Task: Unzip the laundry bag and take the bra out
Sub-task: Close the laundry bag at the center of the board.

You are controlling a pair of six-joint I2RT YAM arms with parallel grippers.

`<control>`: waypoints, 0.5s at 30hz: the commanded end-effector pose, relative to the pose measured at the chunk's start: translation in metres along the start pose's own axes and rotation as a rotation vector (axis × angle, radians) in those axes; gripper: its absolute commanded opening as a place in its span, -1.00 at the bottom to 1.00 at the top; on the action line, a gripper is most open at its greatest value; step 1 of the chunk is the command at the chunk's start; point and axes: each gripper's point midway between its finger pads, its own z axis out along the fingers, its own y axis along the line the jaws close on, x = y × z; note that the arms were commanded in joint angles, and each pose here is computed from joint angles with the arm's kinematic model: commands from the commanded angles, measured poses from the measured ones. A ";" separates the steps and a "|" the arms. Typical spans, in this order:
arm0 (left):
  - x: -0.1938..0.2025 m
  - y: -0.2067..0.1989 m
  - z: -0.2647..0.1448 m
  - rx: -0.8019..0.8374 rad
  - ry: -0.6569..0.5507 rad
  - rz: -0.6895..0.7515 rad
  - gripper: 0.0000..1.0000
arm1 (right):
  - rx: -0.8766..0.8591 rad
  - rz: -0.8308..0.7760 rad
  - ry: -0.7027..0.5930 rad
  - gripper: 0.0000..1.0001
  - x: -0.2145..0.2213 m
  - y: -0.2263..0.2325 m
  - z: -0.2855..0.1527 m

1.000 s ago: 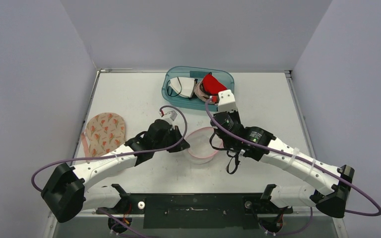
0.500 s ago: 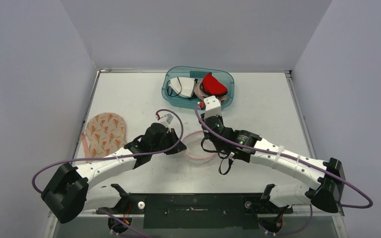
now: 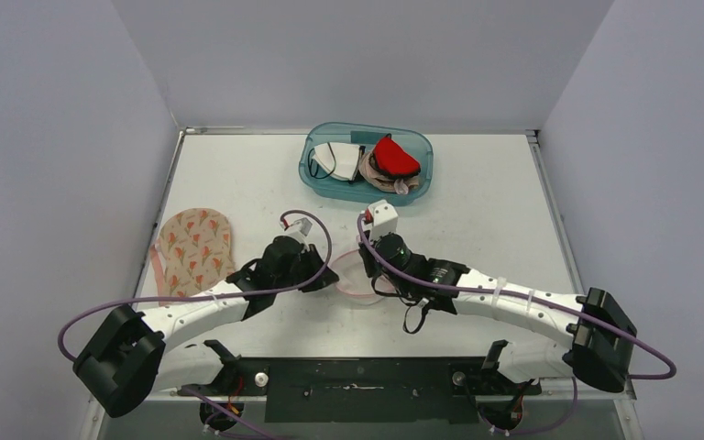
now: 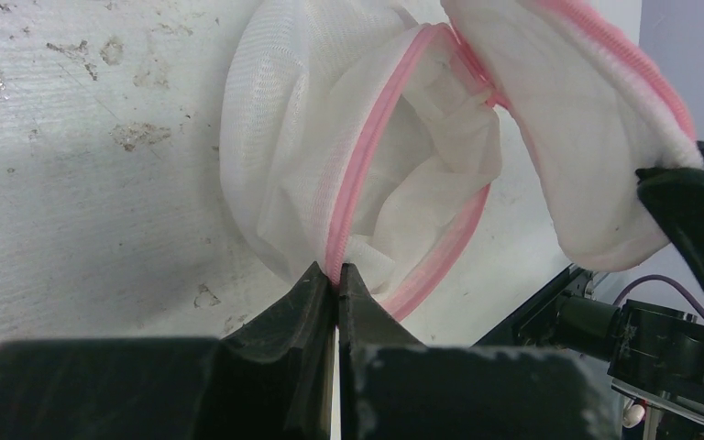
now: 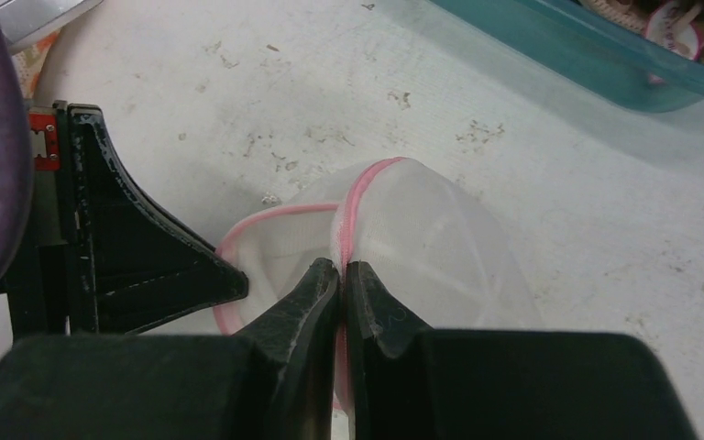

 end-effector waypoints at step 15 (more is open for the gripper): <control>-0.009 -0.004 0.000 0.068 -0.077 -0.026 -1.00 | -0.220 0.206 0.021 -0.89 0.027 0.063 0.037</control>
